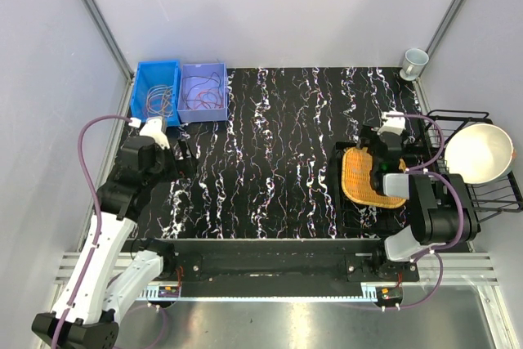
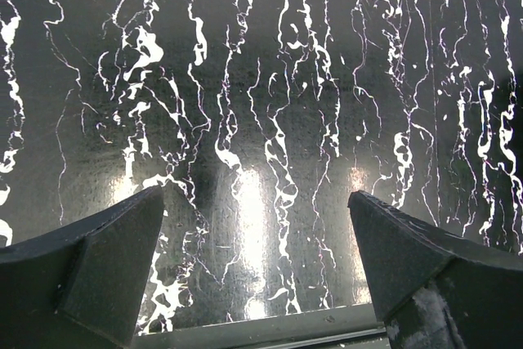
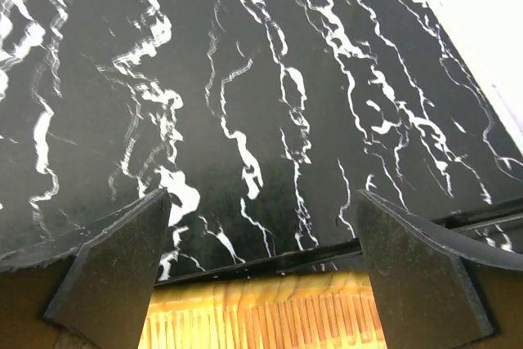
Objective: Untangle the cables
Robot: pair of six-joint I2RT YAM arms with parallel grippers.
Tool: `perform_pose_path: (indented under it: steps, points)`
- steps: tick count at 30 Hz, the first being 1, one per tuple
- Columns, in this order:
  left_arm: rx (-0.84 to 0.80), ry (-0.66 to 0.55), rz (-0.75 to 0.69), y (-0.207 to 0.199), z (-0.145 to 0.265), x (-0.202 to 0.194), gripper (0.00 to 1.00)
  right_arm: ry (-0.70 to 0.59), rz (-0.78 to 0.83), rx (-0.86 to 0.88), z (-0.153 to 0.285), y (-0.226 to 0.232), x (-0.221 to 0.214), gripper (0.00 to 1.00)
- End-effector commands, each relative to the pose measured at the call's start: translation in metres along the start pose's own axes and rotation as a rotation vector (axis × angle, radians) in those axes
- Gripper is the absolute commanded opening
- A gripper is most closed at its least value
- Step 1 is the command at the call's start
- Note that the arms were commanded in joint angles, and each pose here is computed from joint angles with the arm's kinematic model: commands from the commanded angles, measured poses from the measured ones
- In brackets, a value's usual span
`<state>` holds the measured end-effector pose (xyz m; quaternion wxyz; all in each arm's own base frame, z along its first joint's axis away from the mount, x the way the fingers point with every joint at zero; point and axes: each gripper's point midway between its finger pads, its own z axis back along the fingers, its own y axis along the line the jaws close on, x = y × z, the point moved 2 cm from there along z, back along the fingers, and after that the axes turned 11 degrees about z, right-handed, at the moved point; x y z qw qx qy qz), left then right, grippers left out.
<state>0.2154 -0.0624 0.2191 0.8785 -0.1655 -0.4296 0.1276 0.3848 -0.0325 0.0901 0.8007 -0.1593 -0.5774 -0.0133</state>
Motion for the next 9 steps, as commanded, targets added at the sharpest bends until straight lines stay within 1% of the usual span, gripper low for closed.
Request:
perform_pose_path:
  steps: [1, 2, 4, 5, 9]
  points:
    - [0.016, -0.082, 0.001, 0.001, 0.005, 0.014, 0.99, -0.147, -0.087, 0.108, 0.006, 0.010, 0.020, 0.99]
    - [0.019, -0.097, 0.001, 0.002, 0.007, 0.016, 0.99, -0.147, -0.102, 0.087, 0.003, 0.001, 0.014, 0.99]
    - [0.049, -0.138, 0.004, 0.008, 0.010, 0.020, 0.99, -0.186, -0.110, 0.070, 0.005, -0.001, 0.011, 1.00]
    - [0.043, -0.162, 0.009, 0.008, 0.013, 0.022, 0.99, -0.175, -0.122, 0.056, 0.007, -0.004, 0.012, 1.00]
    - [0.061, -0.147, 0.020, 0.009, 0.011, 0.022, 0.99, -0.177, -0.137, 0.016, 0.005, -0.009, 0.012, 1.00]
